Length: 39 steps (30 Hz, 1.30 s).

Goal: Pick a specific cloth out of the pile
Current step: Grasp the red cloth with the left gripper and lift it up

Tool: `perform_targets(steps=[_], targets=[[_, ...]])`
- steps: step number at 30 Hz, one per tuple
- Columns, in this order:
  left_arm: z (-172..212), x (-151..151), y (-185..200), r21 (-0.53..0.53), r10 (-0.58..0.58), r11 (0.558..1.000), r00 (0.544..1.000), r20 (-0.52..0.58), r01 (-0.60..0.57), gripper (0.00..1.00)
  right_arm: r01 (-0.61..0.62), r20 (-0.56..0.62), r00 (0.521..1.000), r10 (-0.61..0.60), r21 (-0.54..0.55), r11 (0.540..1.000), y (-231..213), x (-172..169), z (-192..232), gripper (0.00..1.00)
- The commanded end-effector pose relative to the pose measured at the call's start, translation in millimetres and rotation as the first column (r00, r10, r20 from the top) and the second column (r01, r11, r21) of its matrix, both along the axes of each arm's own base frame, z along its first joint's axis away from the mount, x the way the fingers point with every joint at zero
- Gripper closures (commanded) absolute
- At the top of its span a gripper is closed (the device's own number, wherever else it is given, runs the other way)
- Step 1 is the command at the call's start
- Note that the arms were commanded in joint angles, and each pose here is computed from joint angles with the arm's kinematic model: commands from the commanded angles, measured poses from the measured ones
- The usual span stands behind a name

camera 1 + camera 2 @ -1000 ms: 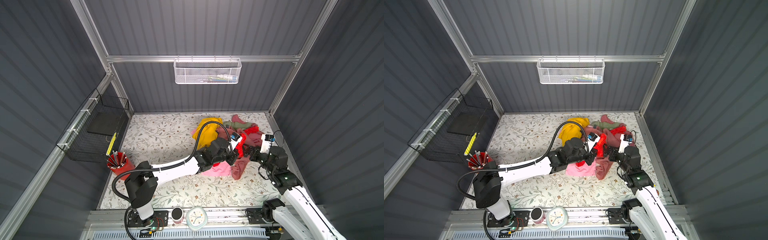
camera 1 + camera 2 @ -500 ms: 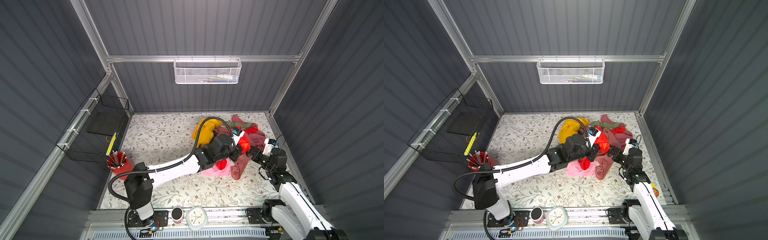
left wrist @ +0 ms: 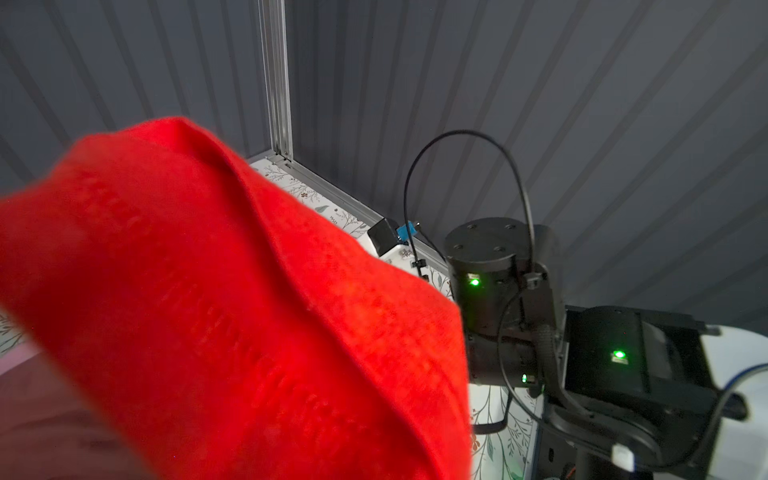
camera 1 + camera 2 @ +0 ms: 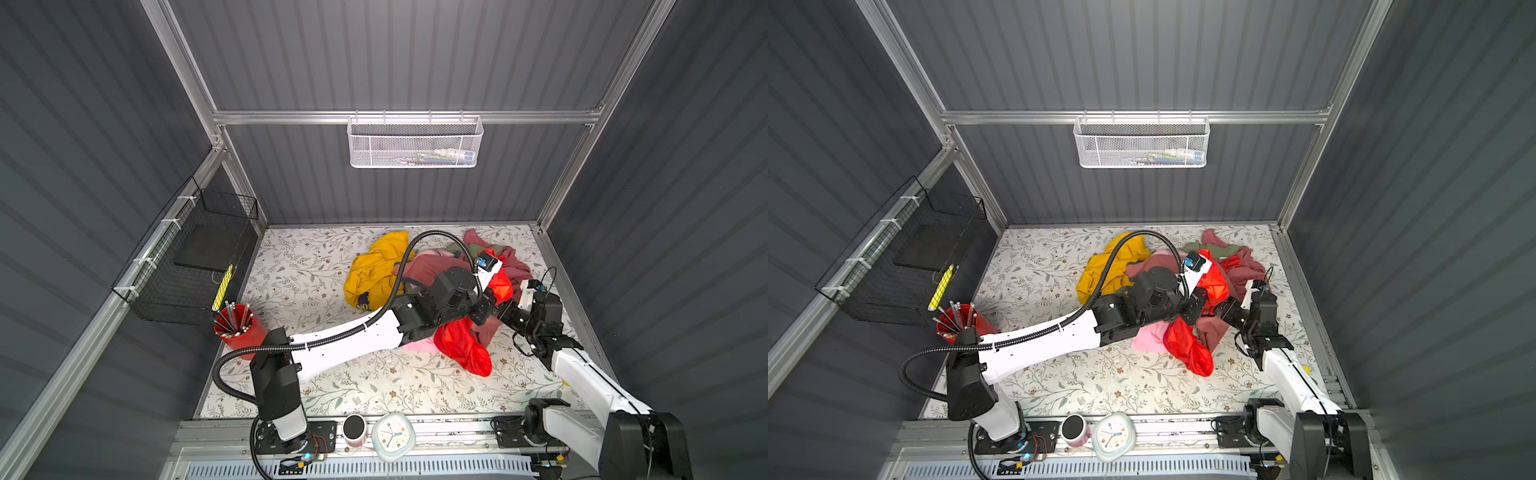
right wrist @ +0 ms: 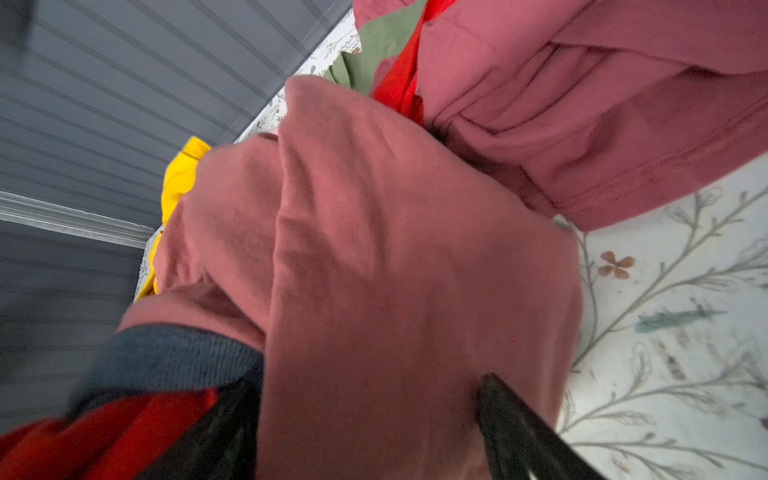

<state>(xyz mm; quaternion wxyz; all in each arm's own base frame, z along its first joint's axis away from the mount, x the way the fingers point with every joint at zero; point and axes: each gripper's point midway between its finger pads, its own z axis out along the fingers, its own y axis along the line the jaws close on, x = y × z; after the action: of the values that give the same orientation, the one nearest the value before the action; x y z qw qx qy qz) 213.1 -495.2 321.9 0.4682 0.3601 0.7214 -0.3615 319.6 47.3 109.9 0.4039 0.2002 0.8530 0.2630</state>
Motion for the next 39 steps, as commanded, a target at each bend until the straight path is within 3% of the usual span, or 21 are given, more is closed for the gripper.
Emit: perform_targets(steps=[1,14,24,28,32,39], targets=[[63.7,-10.1,3.6,-0.098,-0.003,0.995,0.995,0.098,0.013,1.00,-0.002,0.023,1.000,0.002,-0.001,1.000,-0.6,10.0,8.2,0.18],[130.9,-1.8,47.3,-0.065,0.123,0.992,0.946,0.300,-0.108,1.00,-0.015,-0.023,1.000,0.015,-0.022,1.000,-1.0,14.3,-5.9,0.13],[179.8,15.6,105.0,-0.050,0.286,0.951,0.812,0.509,-0.304,1.00,-0.031,-0.015,0.999,0.030,-0.043,0.999,-1.0,9.5,-3.1,0.10],[196.8,24.6,126.1,-0.054,0.353,0.914,0.727,0.589,-0.401,1.00,-0.043,0.004,0.999,0.043,-0.058,0.997,-0.3,6.6,3.7,0.09],[212.5,41.4,154.7,-0.053,0.439,0.834,0.602,0.667,-0.550,1.00,-0.058,0.004,0.998,0.058,-0.066,0.996,1.4,4.3,4.4,0.09],[216.6,92.0,210.5,-0.044,0.531,0.734,0.532,0.659,-0.678,1.00,-0.100,0.019,0.995,0.102,-0.081,0.992,10.6,3.4,10.0,0.09]])
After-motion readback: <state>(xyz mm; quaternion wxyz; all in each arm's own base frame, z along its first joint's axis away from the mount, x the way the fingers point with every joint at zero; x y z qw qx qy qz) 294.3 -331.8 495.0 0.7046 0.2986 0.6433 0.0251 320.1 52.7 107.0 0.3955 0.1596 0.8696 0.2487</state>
